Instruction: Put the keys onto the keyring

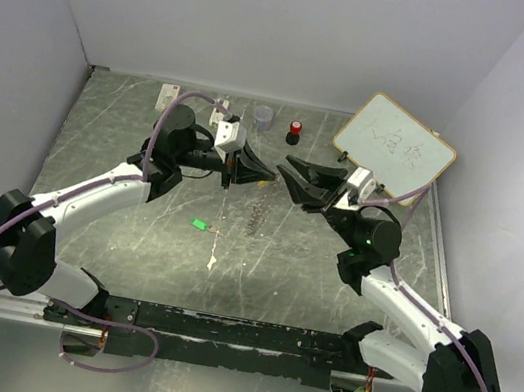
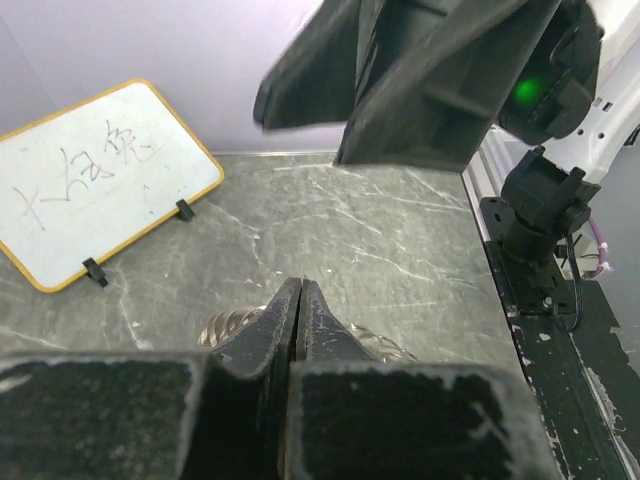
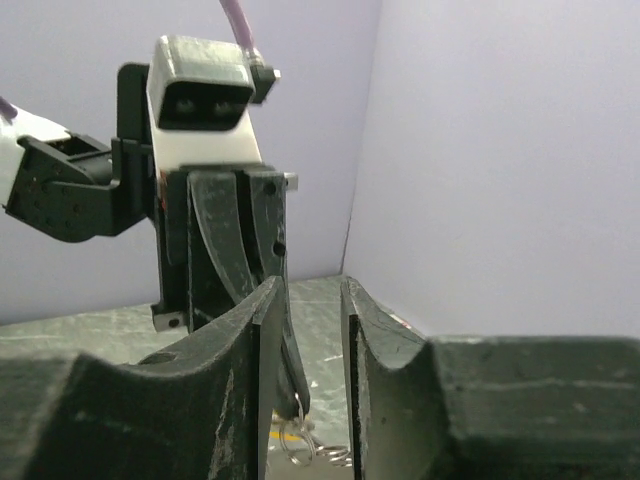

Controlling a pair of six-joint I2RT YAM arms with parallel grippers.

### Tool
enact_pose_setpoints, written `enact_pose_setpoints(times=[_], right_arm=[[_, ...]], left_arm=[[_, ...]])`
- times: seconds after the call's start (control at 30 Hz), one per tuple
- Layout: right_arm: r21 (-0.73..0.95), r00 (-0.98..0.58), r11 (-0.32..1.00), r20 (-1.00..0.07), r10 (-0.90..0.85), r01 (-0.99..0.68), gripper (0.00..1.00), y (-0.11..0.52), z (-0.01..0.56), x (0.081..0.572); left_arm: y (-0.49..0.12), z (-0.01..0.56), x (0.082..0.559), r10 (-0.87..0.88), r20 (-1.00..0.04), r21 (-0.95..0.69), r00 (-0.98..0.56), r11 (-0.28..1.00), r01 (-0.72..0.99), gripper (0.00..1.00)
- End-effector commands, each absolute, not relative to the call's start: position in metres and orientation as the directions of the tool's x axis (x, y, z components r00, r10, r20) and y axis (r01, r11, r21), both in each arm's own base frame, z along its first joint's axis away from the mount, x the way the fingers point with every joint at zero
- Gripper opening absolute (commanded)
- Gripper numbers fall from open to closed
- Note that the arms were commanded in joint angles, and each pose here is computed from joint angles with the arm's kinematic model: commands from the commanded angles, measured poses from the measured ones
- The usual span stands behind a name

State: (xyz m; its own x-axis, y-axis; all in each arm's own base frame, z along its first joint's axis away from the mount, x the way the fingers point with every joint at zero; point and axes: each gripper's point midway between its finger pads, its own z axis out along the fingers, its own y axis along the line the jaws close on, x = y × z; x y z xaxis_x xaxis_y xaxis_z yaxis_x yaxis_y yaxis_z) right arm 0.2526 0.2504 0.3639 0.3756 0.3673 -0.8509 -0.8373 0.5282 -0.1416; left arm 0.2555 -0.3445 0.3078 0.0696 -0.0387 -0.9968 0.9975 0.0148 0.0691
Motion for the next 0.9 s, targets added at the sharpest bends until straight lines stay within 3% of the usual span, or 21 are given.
enact_pose_setpoints(times=[0.0,0.87], right_arm=[[-0.184,0.425,0.554,-0.837,0.345,-0.812,0.3,0.244,0.386,0.252],[-0.128,0.249,0.655,-0.964,0.095,-0.745,0.34,0.227,0.344,0.274]], left_arm=[[-0.341,0.324,0.256,-0.032,-0.993,0.114,0.114,0.03,0.993,0.07],[-0.339,0.334,0.26,-0.004,-0.987,0.159,0.159,0.037,0.987,0.07]])
